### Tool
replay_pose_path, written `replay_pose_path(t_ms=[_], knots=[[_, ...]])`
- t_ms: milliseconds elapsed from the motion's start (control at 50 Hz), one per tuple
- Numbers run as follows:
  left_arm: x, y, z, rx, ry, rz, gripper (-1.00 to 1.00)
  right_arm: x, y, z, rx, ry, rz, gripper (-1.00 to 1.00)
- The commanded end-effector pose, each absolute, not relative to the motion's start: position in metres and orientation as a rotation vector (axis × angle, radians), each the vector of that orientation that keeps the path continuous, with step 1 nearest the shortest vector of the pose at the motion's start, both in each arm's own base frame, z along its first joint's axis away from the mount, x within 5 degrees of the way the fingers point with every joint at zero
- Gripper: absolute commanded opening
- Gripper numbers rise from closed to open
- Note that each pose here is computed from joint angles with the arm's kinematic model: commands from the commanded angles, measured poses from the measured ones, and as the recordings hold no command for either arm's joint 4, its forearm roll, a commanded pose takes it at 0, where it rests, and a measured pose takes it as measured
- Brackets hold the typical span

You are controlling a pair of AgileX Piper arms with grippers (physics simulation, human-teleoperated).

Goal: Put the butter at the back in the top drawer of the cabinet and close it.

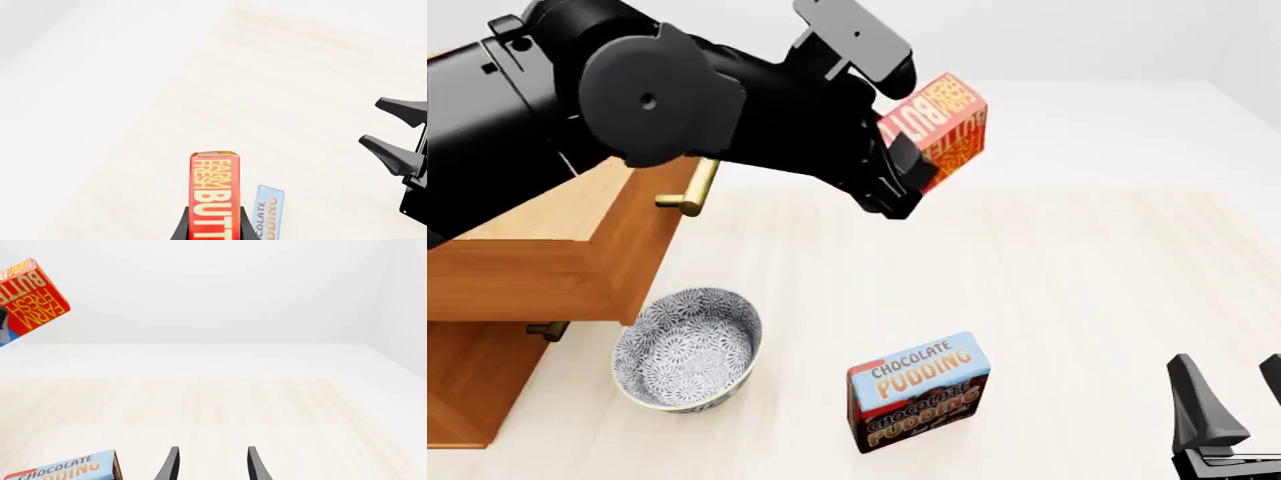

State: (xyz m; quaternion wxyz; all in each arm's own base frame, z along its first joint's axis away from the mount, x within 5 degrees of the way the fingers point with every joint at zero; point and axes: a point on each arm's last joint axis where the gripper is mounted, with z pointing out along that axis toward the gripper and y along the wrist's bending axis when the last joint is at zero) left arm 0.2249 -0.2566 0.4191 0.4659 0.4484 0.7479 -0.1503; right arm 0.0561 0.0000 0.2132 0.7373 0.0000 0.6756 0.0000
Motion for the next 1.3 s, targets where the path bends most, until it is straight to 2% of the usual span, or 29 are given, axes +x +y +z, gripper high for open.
replay_pose_path(t_ms=[20, 400, 780, 1300], knots=[[0.215, -0.224, 0.446, 1.05, 1.781, -0.338, -1.0, 0.056, 0.0, 0.213, 0.0, 1.484, 0.0, 1.0], [0.199, -0.171, 0.478, 0.973, 1.775, -0.265, -1.0, 0.056, 0.0, 0.213, 0.0, 1.484, 0.0, 1.0], [0.19, -0.13, 0.503, 0.869, 1.83, -0.2, -1.0, 0.056, 0.0, 0.213, 0.0, 1.484, 0.0, 1.0], [0.175, -0.076, 0.52, 0.723, 1.892, -0.057, -1.0, 0.056, 0.0, 0.213, 0.0, 1.484, 0.0, 1.0]])
